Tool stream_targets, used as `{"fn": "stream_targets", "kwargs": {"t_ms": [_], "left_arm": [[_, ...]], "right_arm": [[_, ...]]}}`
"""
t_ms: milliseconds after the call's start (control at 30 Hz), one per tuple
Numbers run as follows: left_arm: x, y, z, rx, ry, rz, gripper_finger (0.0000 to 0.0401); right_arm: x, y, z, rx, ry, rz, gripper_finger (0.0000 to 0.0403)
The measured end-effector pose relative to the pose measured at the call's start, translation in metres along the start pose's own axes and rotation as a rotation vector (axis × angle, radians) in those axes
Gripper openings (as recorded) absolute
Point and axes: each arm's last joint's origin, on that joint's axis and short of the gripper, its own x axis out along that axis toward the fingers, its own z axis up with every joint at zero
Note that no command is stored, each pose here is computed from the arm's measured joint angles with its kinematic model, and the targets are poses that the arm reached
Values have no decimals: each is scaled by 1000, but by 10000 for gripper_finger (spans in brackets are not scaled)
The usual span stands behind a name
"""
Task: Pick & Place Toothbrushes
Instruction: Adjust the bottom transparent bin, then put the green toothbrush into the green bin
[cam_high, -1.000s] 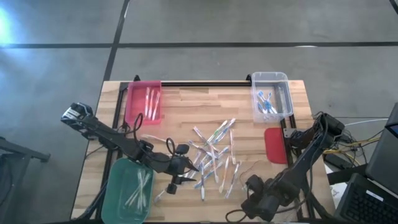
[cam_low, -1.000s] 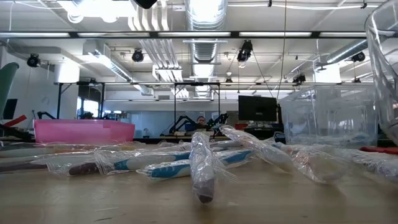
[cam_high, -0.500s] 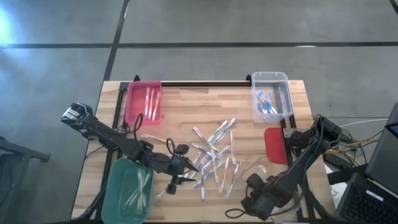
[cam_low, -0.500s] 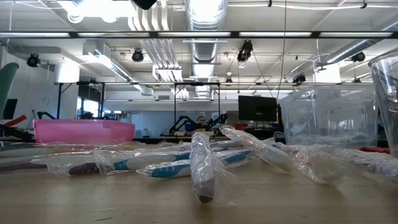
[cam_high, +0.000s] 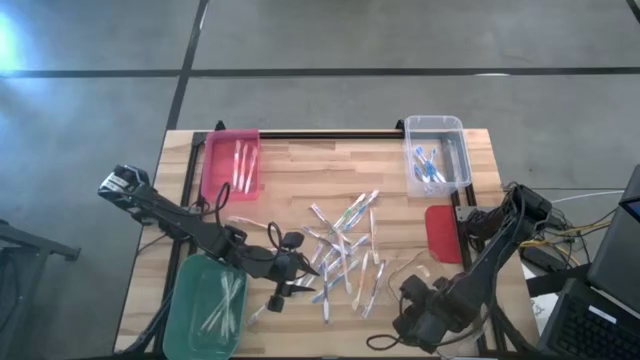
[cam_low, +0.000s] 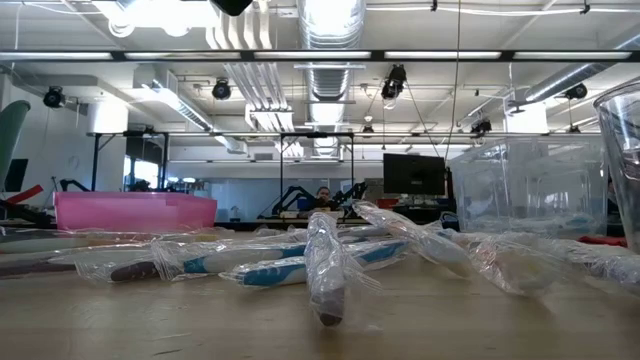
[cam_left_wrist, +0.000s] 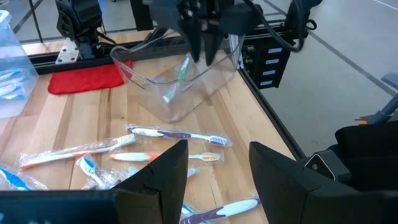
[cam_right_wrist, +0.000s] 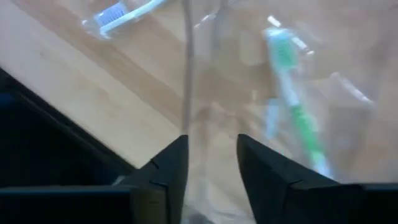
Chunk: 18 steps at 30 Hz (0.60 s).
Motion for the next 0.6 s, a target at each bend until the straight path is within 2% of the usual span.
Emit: {"fn": "stream_targets", "kwargs": {"t_ms": [133, 300, 433, 600], "left_arm": [[0, 0, -1, 1, 7, 1, 177], [0, 0, -1, 3, 11, 1, 177], [0, 0, -1, 3, 15, 2, 177], [0, 0, -2, 5, 22, 2, 177]], "right_arm": [[-14, -7, 1, -137, 13, -82, 166], [-13, -20, -1, -328, 71, -204, 189], [-7, -30, 0, -436, 100, -279, 190], [-2, -33, 0, -537, 124, -295, 178]]}}
